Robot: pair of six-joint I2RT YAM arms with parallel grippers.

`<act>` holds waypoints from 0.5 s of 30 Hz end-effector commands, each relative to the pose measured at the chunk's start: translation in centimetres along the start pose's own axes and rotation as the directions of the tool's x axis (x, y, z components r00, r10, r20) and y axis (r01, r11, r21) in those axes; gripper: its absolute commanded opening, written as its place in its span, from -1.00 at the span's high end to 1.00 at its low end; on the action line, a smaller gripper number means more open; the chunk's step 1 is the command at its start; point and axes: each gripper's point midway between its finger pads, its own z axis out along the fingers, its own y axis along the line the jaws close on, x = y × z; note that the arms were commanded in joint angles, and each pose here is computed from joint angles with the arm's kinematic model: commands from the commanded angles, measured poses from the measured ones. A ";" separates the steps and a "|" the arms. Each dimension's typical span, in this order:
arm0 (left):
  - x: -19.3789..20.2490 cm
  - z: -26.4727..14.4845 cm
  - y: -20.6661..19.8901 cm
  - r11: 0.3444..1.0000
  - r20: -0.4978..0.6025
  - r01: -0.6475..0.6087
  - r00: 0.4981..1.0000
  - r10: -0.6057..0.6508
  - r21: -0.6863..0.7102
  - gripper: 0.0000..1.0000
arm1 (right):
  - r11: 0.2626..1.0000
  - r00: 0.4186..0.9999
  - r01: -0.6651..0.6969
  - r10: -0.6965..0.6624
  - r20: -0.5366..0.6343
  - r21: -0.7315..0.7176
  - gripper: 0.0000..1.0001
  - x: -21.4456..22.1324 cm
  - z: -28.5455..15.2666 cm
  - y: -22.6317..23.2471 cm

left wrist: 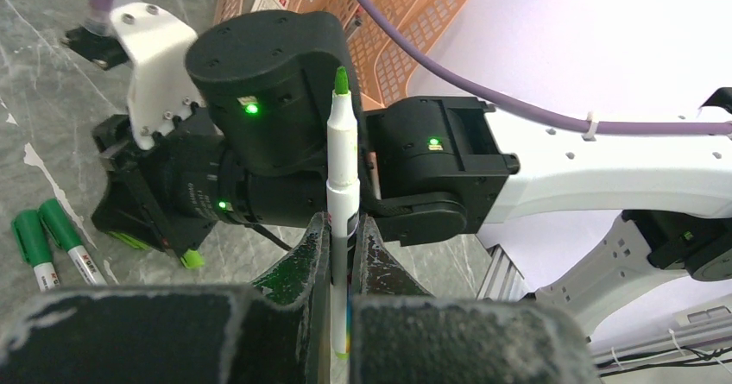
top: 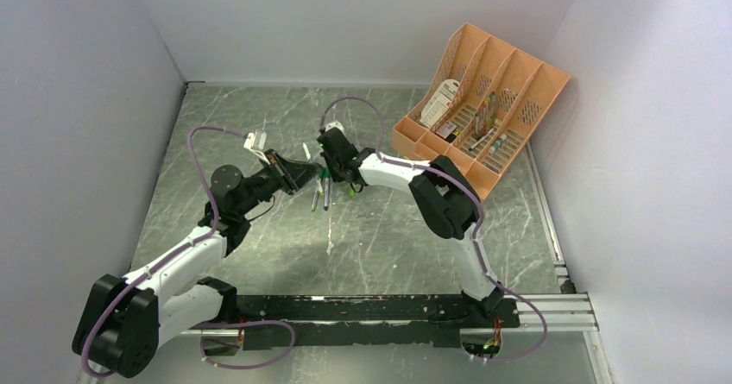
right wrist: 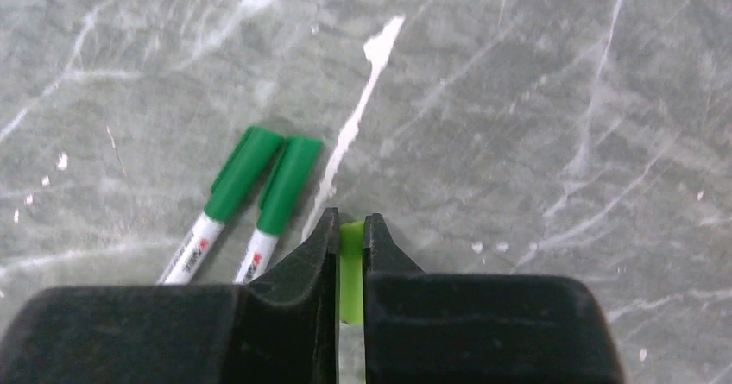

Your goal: Insert the pens into the pen caps

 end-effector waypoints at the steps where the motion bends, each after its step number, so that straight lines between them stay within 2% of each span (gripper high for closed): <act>1: -0.3 0.0 -0.3 1.000 0.013 0.006 1.000 -0.006 0.029 0.86 | 0.998 0.998 -0.070 0.070 0.006 0.001 1.00 0.3 -2.4 -1.3; 4: -0.1 0.0 -0.9 0.997 0.011 0.041 0.999 -0.041 0.065 0.87 | 0.982 0.973 -0.165 0.178 0.150 -0.093 1.00 -3.1 -5.9 -1.8; 7: -0.2 0.0 -2.5 0.982 0.024 0.081 0.996 -0.086 0.170 0.86 | 0.956 0.919 -0.217 0.268 0.290 -0.195 1.00 -6.5 -10.0 -2.4; 10: 1.0 -0.2 -4.7 0.946 0.003 0.097 0.995 -0.103 0.308 0.86 | 0.916 0.829 -0.228 0.361 0.427 -0.330 1.00 -9.9 -15.2 -2.9; 12: 1.8 -0.3 -6.3 0.913 -0.007 0.106 0.994 -0.113 0.394 0.86 | 0.886 0.752 -0.170 0.399 0.525 -0.431 1.00 -12.5 -19.8 -2.4; 15: 2.7 -0.4 -8.4 0.856 -0.014 0.136 0.989 -0.149 0.499 0.86 | 0.853 0.659 -0.120 0.450 0.602 -0.507 1.00 -14.2 -24.8 -2.5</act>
